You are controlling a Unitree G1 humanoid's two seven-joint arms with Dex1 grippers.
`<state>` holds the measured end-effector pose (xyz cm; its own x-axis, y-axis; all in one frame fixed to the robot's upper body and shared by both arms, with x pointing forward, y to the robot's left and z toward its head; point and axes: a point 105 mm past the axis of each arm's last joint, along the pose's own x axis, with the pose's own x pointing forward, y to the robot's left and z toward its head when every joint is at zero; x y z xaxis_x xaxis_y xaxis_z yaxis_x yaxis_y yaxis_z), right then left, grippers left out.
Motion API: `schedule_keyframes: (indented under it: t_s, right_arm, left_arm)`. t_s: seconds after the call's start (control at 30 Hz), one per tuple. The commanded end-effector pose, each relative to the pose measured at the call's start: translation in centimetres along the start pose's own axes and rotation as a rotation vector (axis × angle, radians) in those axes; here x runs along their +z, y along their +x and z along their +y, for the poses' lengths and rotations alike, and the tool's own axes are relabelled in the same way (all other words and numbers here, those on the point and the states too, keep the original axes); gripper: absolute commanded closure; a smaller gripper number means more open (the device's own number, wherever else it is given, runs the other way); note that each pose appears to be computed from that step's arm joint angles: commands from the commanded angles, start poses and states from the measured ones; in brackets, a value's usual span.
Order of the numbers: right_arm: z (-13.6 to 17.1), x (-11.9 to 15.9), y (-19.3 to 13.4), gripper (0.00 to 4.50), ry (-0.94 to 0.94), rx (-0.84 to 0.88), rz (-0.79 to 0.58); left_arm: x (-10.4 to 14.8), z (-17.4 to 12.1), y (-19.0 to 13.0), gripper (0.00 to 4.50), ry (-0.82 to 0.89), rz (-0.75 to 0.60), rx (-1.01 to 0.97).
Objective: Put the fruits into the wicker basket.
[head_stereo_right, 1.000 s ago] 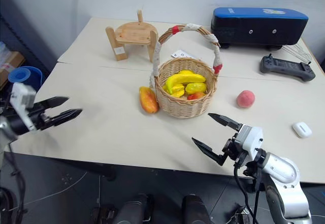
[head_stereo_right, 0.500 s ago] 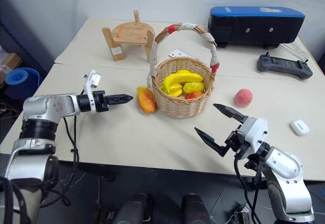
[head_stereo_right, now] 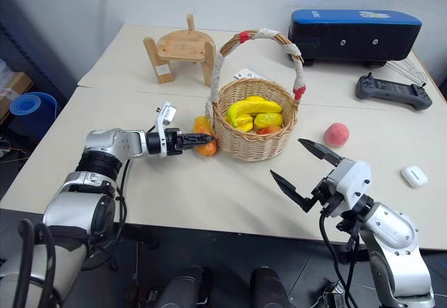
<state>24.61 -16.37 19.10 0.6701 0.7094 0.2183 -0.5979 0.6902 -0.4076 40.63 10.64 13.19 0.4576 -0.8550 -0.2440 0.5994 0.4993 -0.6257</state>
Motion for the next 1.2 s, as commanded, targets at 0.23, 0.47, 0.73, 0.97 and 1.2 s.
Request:
schedule_keyframes:
  t_s: [0.23, 0.47, 0.73, 0.97, 1.2]
  right_arm:
    - [0.3, 1.4, -0.1, 0.0, -0.041, -0.019, -0.049]
    - [0.5, 1.4, -0.4, 0.0, -0.032, -0.014, -0.049]
    - [-1.9, 2.7, -1.5, 0.0, 0.009, -0.134, -0.1]
    - [-4.3, 2.6, -2.7, 0.0, 0.002, -0.173, -0.05]
    - [-2.5, 2.0, -2.7, 0.0, 0.049, -0.156, -0.037]
  left_arm:
    - [0.4, 0.8, -1.9, 1.76, 0.024, -0.037, -0.005]
    - [-0.4, 1.9, -8.9, 1.76, 0.281, 0.031, 0.055]
    - [1.2, -10.4, -11.8, 1.76, 0.729, 0.023, -0.414]
    - [3.3, -14.9, -3.7, 1.76, 0.758, 0.059, -0.429]
    - [5.8, -15.1, 2.7, 1.76, 0.69, -0.045, -0.296]
